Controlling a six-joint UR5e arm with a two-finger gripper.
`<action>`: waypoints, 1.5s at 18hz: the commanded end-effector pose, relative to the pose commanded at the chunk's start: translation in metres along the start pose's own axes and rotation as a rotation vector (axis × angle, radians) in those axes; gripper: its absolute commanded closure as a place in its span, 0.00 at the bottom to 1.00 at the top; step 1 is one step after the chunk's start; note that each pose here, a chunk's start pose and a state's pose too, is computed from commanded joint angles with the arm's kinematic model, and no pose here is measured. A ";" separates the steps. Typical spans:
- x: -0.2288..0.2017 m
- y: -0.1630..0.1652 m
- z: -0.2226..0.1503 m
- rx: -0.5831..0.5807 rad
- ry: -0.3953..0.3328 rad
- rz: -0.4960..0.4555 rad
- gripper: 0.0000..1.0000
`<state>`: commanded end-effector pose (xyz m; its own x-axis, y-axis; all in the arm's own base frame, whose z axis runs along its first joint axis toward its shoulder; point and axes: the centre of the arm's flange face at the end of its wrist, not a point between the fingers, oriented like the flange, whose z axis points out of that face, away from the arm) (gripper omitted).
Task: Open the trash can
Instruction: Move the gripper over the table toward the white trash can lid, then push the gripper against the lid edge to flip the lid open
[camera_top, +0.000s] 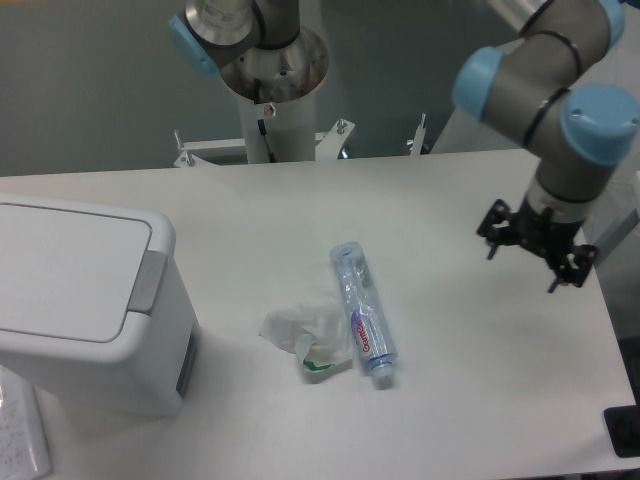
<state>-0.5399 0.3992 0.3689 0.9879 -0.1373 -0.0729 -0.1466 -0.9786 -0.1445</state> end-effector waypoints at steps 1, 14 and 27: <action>0.004 -0.008 0.000 0.028 0.010 -0.022 0.00; 0.120 -0.133 -0.056 0.539 0.371 -0.436 0.00; 0.208 -0.188 -0.070 0.615 0.531 -0.377 0.00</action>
<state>-0.3033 0.5443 0.4502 0.8471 -0.0254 0.5309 0.3419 -0.7388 -0.5808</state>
